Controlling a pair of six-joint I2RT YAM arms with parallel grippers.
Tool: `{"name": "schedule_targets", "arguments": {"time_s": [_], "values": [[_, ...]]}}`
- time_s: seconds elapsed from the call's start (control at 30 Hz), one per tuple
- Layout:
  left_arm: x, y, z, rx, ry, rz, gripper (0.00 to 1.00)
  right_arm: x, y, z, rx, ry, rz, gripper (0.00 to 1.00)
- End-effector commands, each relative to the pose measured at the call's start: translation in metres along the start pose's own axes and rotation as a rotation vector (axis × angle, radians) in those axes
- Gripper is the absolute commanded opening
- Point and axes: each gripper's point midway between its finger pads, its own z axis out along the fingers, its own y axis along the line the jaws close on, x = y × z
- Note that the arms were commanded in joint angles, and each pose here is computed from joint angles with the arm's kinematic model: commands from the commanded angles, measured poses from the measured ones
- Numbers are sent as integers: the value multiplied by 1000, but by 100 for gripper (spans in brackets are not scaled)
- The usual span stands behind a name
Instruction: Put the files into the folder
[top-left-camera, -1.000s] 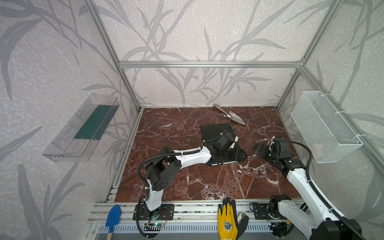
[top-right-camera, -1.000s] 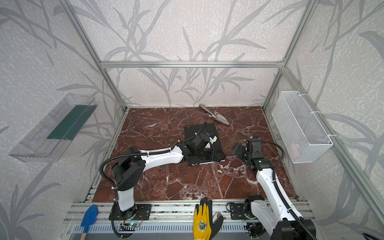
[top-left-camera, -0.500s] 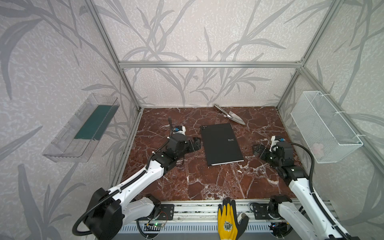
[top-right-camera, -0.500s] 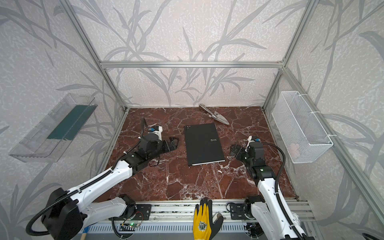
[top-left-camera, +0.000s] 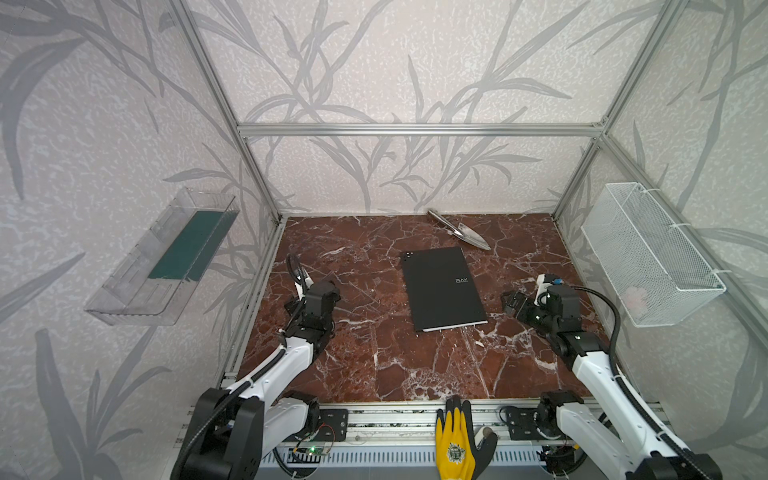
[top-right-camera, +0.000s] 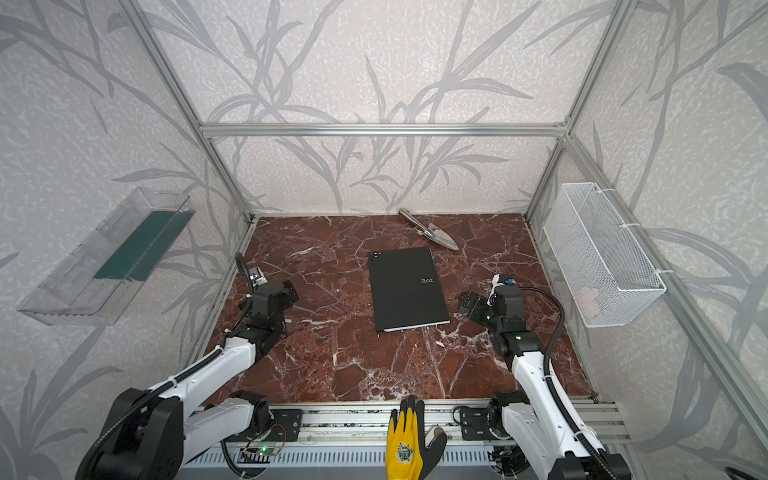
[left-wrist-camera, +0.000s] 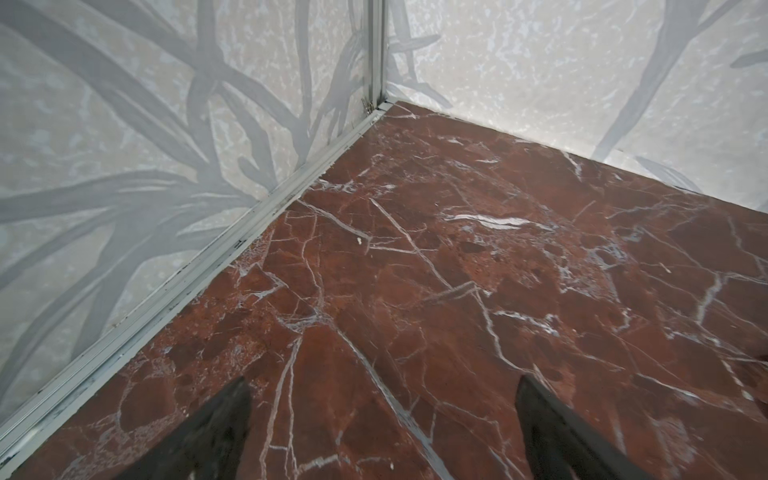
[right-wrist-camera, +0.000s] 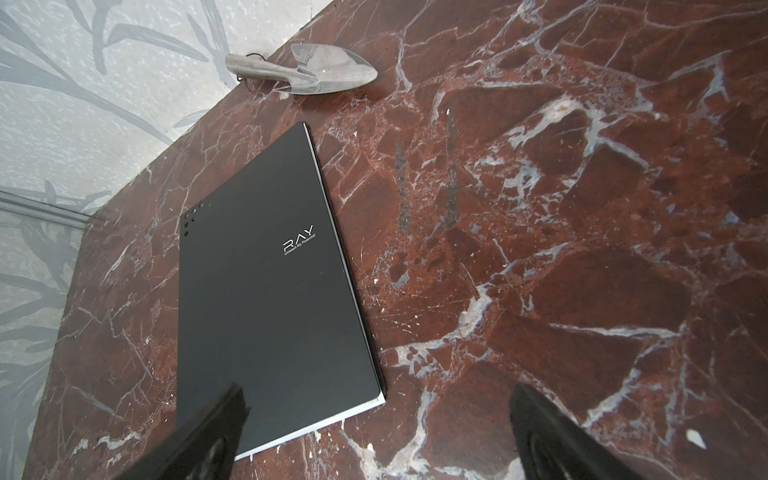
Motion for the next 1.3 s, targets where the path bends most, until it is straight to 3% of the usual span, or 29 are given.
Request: {"name": "schedule_targets", "arguments": {"time_s": [0.0,0.13,0.3,0.37,0.43,0.5,0.57,0.63,0.87,1.1,1.27], "values": [[-48,8,1,-16,-217,-57,99,-6,2,4,-20,-41,-31,99],[-30,13,16,-31,-84,31,99,-5,1,8,-21,-43,-39,99],[-20,12,39,-80,-143,130,99,-4,1,14,-52,-79,-54,99],[-15,2,42,8,-138,127,99,-5,1,14,-56,-92,-65,99],[-13,0,49,62,-211,116,99,-8,2,12,-62,-113,-76,99],[8,-8,58,171,-94,107,99,-12,-1,12,-51,-149,-86,99],[5,-11,66,206,-125,100,99,-16,-6,11,-30,-196,-97,99],[8,-10,68,198,-67,103,99,-25,-7,6,-18,-250,-144,99],[7,-13,67,214,-93,104,99,-58,-15,-4,92,-459,-382,99],[7,-15,68,221,-93,113,99,-72,-3,22,68,-525,-531,99],[7,-16,68,223,-92,114,99,-58,2,60,-7,-504,-626,99]]}}
